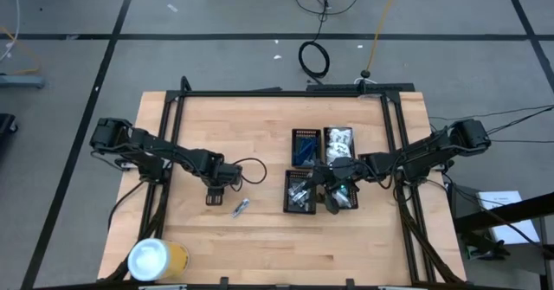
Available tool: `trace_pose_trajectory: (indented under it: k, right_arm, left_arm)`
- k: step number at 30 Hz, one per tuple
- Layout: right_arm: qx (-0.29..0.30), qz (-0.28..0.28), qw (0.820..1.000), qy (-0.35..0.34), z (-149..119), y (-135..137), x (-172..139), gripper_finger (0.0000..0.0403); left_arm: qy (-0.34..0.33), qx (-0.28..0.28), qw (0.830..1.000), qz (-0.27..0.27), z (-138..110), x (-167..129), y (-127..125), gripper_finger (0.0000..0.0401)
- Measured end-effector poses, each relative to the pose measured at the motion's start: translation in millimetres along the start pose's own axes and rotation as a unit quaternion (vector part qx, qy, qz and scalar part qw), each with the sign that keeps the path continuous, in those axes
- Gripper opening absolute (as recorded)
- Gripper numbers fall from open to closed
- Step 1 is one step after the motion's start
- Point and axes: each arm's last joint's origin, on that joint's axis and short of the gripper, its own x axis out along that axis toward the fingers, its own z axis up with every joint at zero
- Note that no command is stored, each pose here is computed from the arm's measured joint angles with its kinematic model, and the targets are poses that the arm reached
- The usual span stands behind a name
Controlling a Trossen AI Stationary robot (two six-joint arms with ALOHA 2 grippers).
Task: Pick & Place Travel size toiletries
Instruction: Put the nail cutter into the bottom left black basket
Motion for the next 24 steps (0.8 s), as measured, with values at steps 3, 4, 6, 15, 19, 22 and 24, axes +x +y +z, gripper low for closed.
trace_pose_trajectory:
  k: [3,4,6,15,19,22,24]
  right_arm:
    - [0.0,0.0,1.0,0.0,0.0,0.0,0.0,0.0215]
    - [0.0,0.0,1.0,0.0,0.0,0.0,0.0,0.0215]
    - [0.0,0.0,1.0,0.0,0.0,0.0,0.0,0.0215]
    - [0.001,-0.001,1.0,0.002,-0.3,-0.2,0.0,0.0215]
    - [0.001,-0.001,1.0,0.001,-0.3,-0.1,0.0,0.0215]
    - [0.0,-0.002,1.0,0.001,-0.2,-0.2,0.0,0.0215]
    - [-0.002,-0.006,1.0,-0.001,0.0,-0.4,0.0,0.0215]
  left_arm:
    - [-0.017,-0.005,1.0,-0.001,2.8,0.5,-0.9,0.0115]
    - [-0.036,-0.004,0.999,-0.003,6.2,0.7,-1.3,0.0097]
    - [-0.073,-0.009,0.997,-0.001,13.8,0.7,-1.9,0.0067]
    - [-0.132,-0.046,0.99,-0.006,23.7,-2.3,-2.3,0.0027]
    - [-0.184,-0.04,0.982,0.019,24.5,-15.5,-3.0,0.0027]
    - [-0.298,-0.028,0.954,0.031,32.5,-45.5,-4.6,0.0027]
    - [-0.366,-0.017,0.93,0.031,35.0,-65.0,-6.1,0.0027]
